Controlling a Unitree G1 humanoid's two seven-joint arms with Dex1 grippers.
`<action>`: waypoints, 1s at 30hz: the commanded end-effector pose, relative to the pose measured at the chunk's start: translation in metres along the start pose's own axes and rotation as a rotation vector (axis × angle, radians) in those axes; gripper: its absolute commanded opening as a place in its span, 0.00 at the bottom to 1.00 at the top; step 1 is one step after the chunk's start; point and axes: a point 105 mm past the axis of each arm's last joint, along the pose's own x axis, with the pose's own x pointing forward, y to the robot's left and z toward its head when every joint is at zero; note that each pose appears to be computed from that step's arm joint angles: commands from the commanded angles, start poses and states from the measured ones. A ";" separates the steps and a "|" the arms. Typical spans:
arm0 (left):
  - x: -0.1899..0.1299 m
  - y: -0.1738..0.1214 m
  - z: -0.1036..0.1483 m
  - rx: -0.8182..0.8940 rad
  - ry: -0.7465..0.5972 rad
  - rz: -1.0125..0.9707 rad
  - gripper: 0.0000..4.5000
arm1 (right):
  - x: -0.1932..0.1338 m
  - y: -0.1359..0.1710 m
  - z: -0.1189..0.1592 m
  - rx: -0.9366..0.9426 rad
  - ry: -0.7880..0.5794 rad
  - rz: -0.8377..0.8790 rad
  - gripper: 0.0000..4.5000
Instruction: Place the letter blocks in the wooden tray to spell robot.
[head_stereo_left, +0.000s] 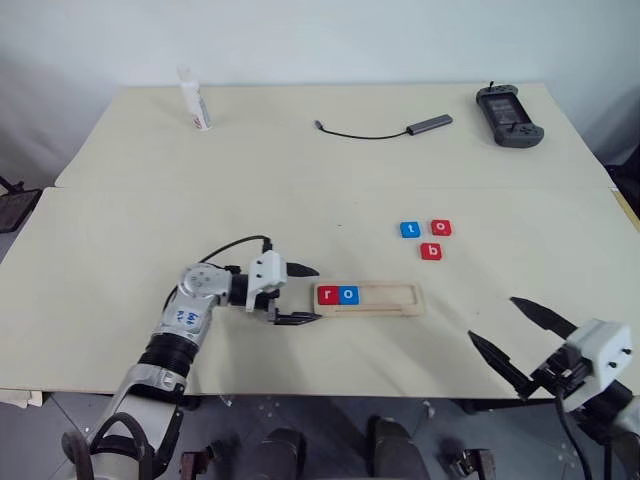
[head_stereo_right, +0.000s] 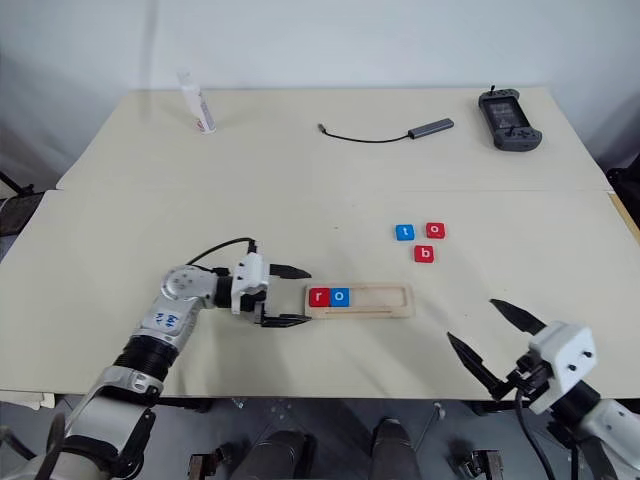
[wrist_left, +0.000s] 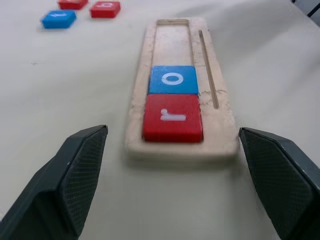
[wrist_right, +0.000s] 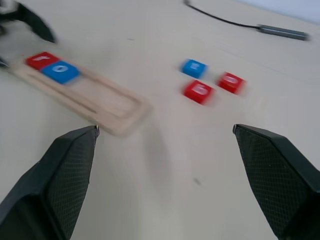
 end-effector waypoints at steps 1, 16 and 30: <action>-0.030 -0.001 0.004 0.055 -0.030 0.053 0.99 | -0.013 -0.012 0.008 -0.025 -0.028 -0.090 1.00; -0.050 -0.016 0.042 -0.031 -0.194 0.135 0.99 | 0.083 -0.042 0.028 -0.020 0.058 0.011 1.00; -0.041 -0.029 0.041 -0.039 -0.195 0.234 0.99 | 0.206 -0.044 0.041 0.091 0.342 0.043 1.00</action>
